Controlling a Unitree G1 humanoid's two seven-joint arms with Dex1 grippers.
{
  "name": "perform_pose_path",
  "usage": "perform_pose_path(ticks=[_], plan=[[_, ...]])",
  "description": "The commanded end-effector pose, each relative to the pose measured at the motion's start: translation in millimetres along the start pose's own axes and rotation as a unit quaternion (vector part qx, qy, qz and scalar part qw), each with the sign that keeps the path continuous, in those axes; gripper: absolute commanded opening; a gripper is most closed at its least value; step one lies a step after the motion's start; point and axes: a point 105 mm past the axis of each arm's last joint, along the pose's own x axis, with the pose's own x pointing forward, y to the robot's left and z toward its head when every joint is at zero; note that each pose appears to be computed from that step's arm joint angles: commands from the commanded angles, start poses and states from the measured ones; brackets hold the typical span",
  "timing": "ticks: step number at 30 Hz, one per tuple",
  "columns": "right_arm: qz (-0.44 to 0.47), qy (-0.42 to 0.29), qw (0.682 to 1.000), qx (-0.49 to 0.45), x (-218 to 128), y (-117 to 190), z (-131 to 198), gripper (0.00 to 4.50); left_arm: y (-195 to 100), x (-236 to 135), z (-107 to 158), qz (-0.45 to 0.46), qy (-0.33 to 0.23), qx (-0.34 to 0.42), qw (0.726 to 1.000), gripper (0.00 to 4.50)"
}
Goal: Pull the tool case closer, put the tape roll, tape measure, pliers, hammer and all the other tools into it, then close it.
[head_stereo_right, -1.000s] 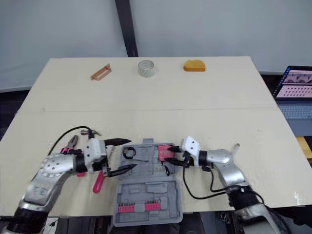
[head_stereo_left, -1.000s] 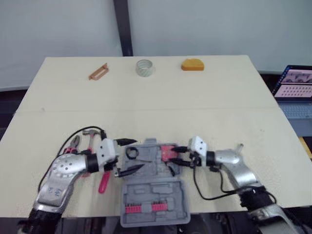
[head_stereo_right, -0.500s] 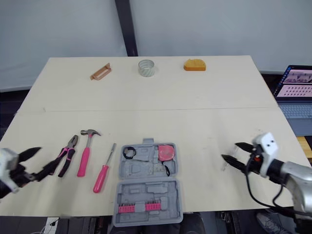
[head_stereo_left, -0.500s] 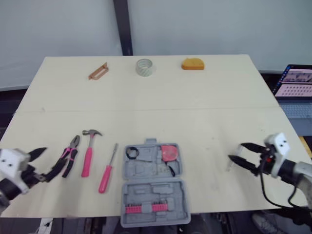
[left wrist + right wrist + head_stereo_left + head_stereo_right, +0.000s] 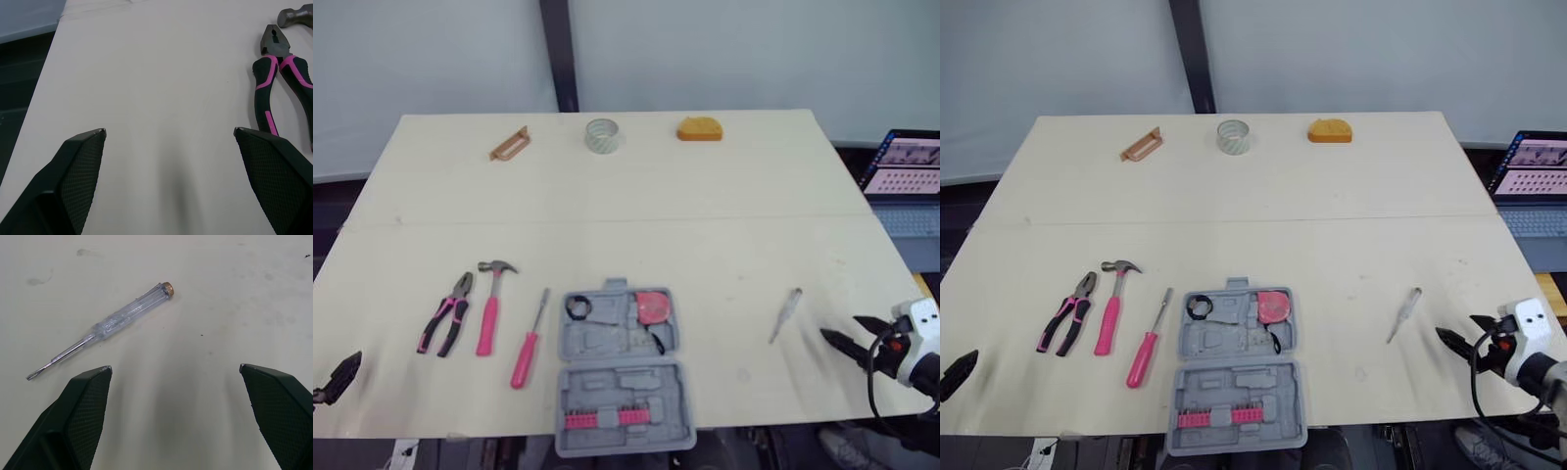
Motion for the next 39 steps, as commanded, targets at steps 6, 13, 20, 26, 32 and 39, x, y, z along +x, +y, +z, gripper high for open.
perform_pose_path(ticks=[6, 13, 20, 26, 32, 39], plan=[[0.013, -0.033, 0.999, -0.018, -1, 0, 25, 4.44, -2, 4, 10, -0.010, -0.011, 0.026, 1.000, 4.50], [0.190, -0.080, 0.976, -0.075, 31, 85, 91, 4.44, -35, 23, 17, -0.082, -0.019, 0.028, 0.996, 4.50], [0.360, -0.114, 0.913, -0.158, 55, 184, 143, 4.44, -64, 55, 25, -0.104, -0.017, 0.022, 0.994, 4.50], [0.418, -0.140, 0.875, -0.200, 62, 228, 164, 4.44, -90, 78, 25, -0.119, -0.010, 0.012, 0.993, 4.50], [0.451, -0.152, 0.853, -0.217, 63, 252, 169, 4.44, -104, 96, 26, -0.124, -0.001, 0.005, 0.992, 4.50], [0.461, -0.161, 0.842, -0.230, 61, 260, 175, 4.44, -106, 107, 11, -0.110, 0.037, 0.006, 0.993, 4.50]])
